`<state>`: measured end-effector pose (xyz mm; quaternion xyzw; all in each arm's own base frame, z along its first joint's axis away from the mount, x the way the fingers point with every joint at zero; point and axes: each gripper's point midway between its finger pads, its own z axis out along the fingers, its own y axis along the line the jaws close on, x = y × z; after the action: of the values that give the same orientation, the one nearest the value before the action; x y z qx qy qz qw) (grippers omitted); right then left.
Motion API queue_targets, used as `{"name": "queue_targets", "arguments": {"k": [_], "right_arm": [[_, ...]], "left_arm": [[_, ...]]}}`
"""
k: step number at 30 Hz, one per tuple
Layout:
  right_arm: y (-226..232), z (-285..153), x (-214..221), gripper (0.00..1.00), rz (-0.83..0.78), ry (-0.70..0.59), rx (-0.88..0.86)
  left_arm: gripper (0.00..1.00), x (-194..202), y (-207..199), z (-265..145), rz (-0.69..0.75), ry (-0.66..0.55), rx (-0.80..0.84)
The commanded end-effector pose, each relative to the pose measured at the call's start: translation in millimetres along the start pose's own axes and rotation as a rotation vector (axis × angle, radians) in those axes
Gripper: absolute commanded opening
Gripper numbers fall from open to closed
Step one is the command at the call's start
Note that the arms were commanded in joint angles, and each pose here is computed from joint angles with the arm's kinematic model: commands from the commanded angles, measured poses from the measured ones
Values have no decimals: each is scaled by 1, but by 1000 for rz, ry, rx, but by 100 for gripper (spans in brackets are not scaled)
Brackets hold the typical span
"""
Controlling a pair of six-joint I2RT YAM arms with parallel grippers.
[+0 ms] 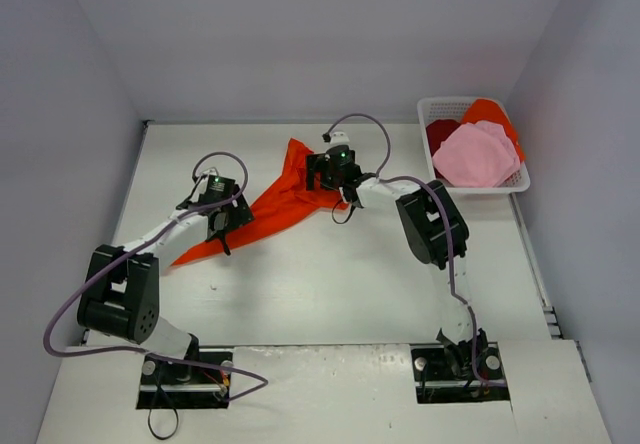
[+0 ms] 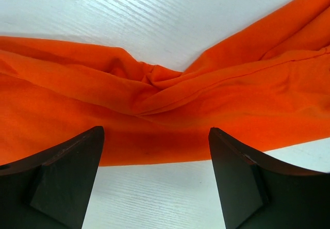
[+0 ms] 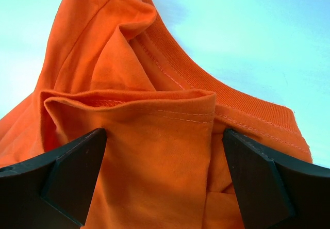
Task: Fold and stack the t-shirts
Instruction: Fold the tshirt
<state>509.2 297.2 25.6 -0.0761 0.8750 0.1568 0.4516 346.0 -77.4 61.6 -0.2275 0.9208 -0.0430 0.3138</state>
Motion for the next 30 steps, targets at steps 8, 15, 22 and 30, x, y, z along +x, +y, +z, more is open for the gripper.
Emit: {"name": "queue_targets", "arguments": {"k": [8, 15, 22, 30], "right_arm": [[2, -10, -10, 93, -13, 0, -16], [2, -18, -4, 92, -15, 9, -18], [-8, -31, -8, 93, -30, -10, 22], [-6, -31, -10, 93, -26, -14, 13]], "left_arm": [[77, -38, 33, -35, 40, -118, -156], [77, -46, 62, -23, -29, -97, -188], [77, -32, 73, -2, -51, -32, -205], [77, -9, 80, 6, -59, 26, -217]]}}
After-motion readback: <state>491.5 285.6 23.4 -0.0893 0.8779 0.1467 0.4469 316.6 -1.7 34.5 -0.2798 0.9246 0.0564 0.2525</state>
